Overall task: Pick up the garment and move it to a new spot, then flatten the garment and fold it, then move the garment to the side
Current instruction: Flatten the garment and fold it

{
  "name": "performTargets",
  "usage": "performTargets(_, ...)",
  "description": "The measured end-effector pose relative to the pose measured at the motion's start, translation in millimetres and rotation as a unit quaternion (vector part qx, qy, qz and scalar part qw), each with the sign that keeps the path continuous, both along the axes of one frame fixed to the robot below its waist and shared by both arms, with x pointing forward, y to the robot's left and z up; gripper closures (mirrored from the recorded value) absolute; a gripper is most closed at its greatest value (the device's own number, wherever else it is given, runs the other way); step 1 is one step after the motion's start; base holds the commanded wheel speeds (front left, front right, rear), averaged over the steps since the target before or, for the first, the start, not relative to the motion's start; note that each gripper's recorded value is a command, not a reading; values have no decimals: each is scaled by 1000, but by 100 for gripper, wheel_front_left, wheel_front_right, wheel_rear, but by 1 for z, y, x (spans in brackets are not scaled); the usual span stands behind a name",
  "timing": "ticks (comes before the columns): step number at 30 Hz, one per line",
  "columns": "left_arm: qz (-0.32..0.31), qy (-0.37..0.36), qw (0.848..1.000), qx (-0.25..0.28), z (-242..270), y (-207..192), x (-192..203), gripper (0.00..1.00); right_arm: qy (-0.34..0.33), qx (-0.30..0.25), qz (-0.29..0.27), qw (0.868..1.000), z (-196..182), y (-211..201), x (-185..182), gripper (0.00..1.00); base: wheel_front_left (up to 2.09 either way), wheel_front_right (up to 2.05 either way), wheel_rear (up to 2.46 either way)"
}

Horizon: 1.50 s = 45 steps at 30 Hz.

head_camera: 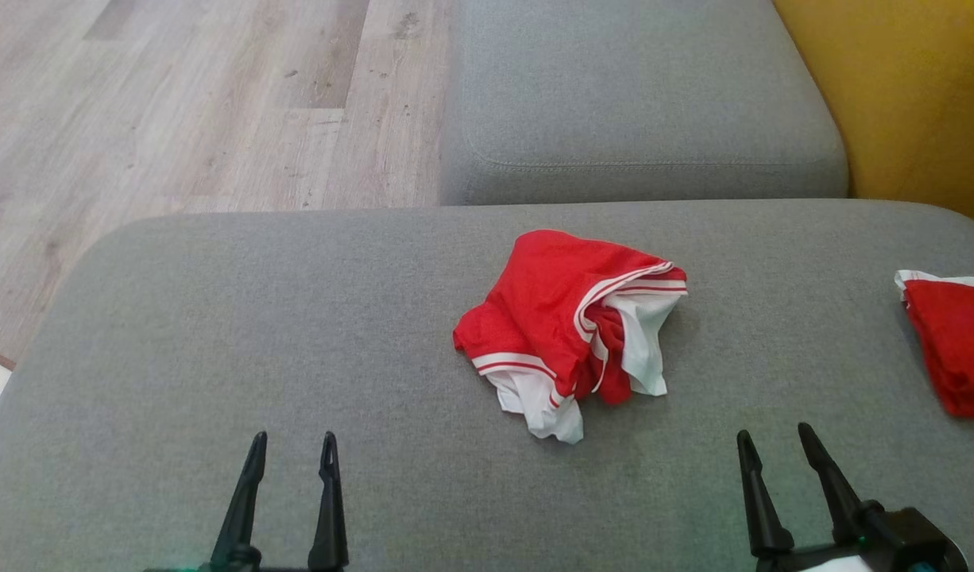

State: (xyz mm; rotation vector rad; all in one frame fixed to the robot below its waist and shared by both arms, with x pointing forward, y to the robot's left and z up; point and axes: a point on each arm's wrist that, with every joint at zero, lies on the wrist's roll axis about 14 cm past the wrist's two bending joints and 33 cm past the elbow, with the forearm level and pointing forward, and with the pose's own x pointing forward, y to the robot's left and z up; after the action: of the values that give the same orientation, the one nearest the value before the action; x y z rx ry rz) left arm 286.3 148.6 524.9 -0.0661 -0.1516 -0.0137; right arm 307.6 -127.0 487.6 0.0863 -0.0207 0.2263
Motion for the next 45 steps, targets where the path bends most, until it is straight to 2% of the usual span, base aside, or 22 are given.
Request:
performTargets(27, -14, 40, 999, -6, -22, -8, 4, 0, 15, 16, -2, 1000, -7, 2, -1, 0, 0, 0, 0)
performTargets(31, -53, 56, 997, -7, -31, -27, 13, 0, 17, 18, -8, 1000, -8, -2, 4, 0, 0, 0, 0)
performTargets(35, -151, 70, 986, 5, -39, -80, 36, 0, 14, 19, -13, 1000, -5, -4, 11, 0, 0, 0, 0)
performTargets(39, -238, 93, 966, 27, -55, -127, 49, 0, 17, 13, -24, 999, -7, -13, 14, 0, 0, 0, 0)
performTargets(45, -322, 112, 938, 60, -70, -177, 76, 0, 13, 5, -50, 999, -4, -32, 27, 0, 0, 0, 0)
